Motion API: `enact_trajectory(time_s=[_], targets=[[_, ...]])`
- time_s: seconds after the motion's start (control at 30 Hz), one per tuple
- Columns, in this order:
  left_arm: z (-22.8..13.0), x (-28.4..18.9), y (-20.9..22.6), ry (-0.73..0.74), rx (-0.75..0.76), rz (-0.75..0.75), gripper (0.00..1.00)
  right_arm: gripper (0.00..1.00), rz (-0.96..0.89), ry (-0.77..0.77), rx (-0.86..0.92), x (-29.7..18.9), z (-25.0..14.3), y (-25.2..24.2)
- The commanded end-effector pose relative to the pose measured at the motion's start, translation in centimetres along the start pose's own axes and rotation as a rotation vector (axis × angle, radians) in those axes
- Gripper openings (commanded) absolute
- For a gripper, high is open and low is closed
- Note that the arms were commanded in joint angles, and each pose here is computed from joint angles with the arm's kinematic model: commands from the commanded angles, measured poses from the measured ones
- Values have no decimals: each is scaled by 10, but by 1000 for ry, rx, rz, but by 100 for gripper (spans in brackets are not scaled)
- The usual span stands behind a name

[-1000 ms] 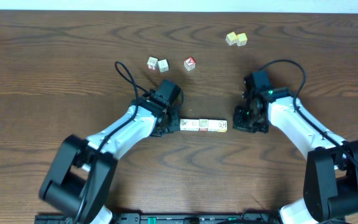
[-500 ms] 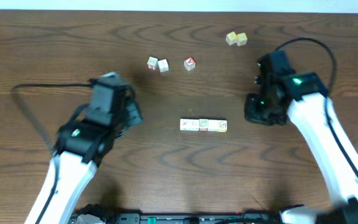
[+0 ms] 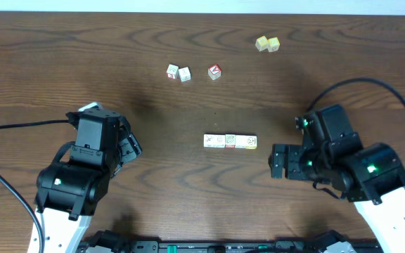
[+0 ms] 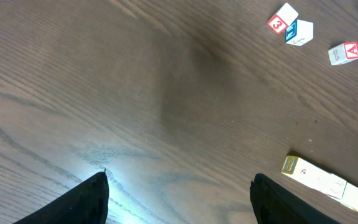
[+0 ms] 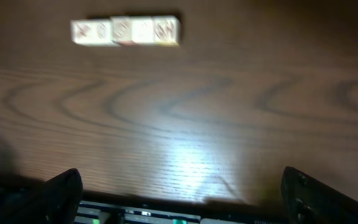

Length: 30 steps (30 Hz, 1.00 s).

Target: Lift 5 blocks

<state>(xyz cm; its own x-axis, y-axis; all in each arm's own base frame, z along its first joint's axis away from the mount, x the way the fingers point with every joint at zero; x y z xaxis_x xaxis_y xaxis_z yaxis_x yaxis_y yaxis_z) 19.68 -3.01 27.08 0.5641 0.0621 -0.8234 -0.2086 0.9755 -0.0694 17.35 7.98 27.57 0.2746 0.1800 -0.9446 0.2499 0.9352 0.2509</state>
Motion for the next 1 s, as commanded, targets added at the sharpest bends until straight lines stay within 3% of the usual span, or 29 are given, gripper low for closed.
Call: enact_trajectory(time_s=[0.0, 0.23, 0.8, 0.97], targets=[[5, -1, 2, -13, 0, 28, 74, 99, -57, 34, 46, 17, -8, -8], [5, 0, 2, -8, 1, 30, 74, 99, -90, 110, 50, 35, -19, -16], [5, 0, 2, -8, 2, 30, 75, 99, -107, 114, 23, 37, -21, -19], [5, 0, 2, -8, 1, 30, 75, 99, -36, -5, -95, 37, -9, -13]])
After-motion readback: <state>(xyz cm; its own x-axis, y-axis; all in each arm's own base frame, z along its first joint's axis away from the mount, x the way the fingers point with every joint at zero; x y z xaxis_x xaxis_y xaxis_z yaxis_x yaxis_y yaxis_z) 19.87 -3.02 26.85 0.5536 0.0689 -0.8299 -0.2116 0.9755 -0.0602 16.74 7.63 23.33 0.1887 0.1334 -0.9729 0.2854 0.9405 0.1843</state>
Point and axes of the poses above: each gripper's point midway between its finger pads, its own x axis out along the fingers, its own y axis along the line the jaws close on, z = x × y, the point moved 8 cm from there along -x, back along the fingers, and after that the axes turned 13 degrees about x, right-handed, at the moved point
